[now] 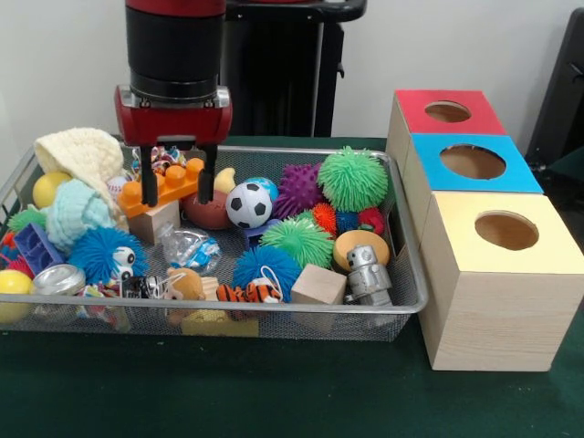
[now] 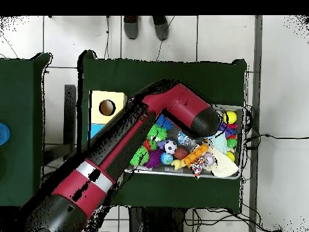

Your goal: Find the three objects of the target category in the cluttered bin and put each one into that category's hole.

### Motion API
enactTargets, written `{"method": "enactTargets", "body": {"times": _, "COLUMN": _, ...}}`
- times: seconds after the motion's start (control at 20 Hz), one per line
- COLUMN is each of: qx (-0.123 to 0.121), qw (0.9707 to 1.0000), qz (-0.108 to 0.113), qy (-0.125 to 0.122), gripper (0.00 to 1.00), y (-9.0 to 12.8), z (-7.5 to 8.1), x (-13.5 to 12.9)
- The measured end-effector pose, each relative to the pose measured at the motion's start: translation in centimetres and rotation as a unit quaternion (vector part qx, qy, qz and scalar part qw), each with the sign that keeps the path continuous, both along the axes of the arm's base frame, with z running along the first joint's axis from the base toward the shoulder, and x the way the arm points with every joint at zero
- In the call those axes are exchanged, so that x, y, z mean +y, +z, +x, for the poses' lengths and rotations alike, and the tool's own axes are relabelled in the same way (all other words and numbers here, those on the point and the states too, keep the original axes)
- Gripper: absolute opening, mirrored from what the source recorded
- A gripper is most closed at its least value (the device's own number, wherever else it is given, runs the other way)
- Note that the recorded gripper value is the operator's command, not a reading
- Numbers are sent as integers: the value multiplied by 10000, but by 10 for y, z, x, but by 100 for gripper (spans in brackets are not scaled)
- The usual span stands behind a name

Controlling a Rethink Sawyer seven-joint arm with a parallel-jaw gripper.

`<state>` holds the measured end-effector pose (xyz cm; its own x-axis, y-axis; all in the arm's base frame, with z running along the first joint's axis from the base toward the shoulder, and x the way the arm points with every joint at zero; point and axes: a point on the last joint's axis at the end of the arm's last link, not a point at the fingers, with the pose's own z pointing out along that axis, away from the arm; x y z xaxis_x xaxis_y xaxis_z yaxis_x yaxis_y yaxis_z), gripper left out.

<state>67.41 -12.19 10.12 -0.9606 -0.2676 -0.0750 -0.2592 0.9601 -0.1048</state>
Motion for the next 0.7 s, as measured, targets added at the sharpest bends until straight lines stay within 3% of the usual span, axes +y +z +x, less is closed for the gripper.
{"method": "enactTargets", "body": {"times": 0.4, "qx": 56, "qw": 9999, "qz": -51, "qy": -153, "gripper": 100, "y": 1, "z": -9, "x": -20}}
{"method": "enactTargets", "body": {"times": 0.7, "qx": 296, "qw": 9987, "qz": -225, "qy": -350, "gripper": 100, "y": -3, "z": -24, "x": -66}}
